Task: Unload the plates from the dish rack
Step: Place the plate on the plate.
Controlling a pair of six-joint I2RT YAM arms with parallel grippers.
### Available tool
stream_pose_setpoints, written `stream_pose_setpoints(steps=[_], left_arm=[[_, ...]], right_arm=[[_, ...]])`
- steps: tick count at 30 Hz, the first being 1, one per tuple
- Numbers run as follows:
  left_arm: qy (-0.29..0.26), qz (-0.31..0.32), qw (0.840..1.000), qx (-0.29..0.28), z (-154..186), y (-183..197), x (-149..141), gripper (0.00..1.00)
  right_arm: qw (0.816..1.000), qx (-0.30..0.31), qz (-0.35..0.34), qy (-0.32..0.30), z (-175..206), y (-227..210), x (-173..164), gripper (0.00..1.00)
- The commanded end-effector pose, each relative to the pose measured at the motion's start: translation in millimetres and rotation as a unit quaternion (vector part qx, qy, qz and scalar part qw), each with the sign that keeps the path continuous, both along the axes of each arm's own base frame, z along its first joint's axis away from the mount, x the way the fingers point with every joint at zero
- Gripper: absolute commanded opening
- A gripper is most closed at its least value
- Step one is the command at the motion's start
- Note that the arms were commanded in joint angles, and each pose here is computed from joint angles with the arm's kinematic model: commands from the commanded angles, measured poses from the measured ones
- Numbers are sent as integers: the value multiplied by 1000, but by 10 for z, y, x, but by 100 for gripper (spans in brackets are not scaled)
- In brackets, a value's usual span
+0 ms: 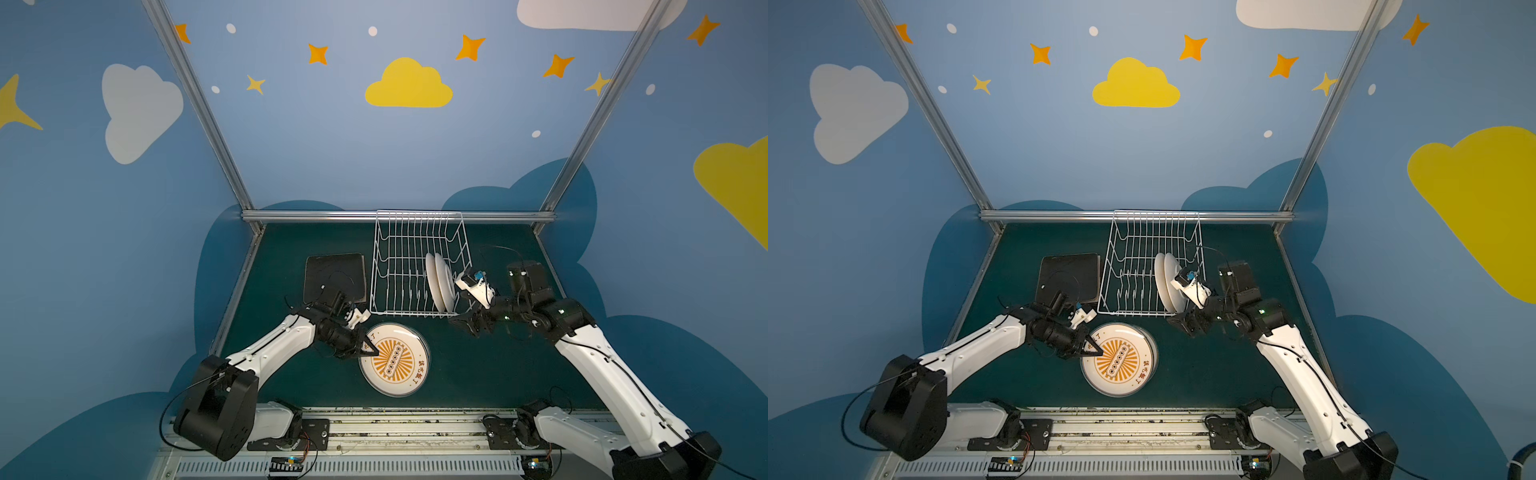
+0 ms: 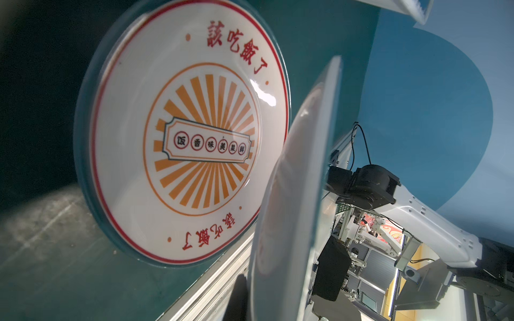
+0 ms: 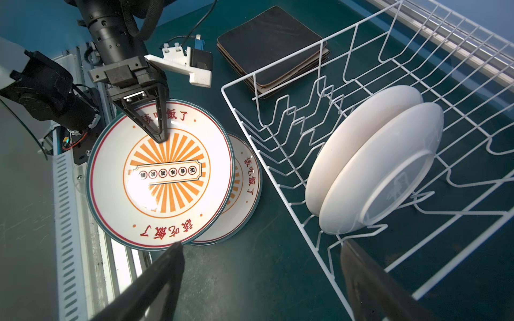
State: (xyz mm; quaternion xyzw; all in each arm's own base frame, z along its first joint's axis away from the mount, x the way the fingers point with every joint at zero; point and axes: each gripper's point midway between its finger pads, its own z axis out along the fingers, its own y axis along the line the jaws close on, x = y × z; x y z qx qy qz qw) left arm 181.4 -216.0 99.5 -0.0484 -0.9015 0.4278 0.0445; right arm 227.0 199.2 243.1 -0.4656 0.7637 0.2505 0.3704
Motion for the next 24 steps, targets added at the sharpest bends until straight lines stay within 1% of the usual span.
stream_pose_setpoints(steps=[1,5,8,15,19,21,24], left_arm=[[-16,-7,1000,-20,-11,-77,82,3],[-11,-13,1000,-19,-75,-109,122,6],[-9,-14,1000,-11,-106,-101,146,8],[-2,-16,1000,3,-215,-100,196,16],[3,-19,1000,8,-246,-100,198,22],[3,-18,1000,9,-251,-94,199,28],[2,-17,1000,16,-265,-77,197,44]], right_arm=[[1000,-1,1,-3,-32,30,19,88],[1000,-13,3,14,-131,47,-3,88],[1000,-24,2,12,-180,42,-3,88],[1000,-30,5,5,-185,57,14,88],[999,-38,14,11,-222,55,-17,88],[999,-40,17,13,-242,56,-32,88],[999,-45,19,19,-270,57,-37,88]])
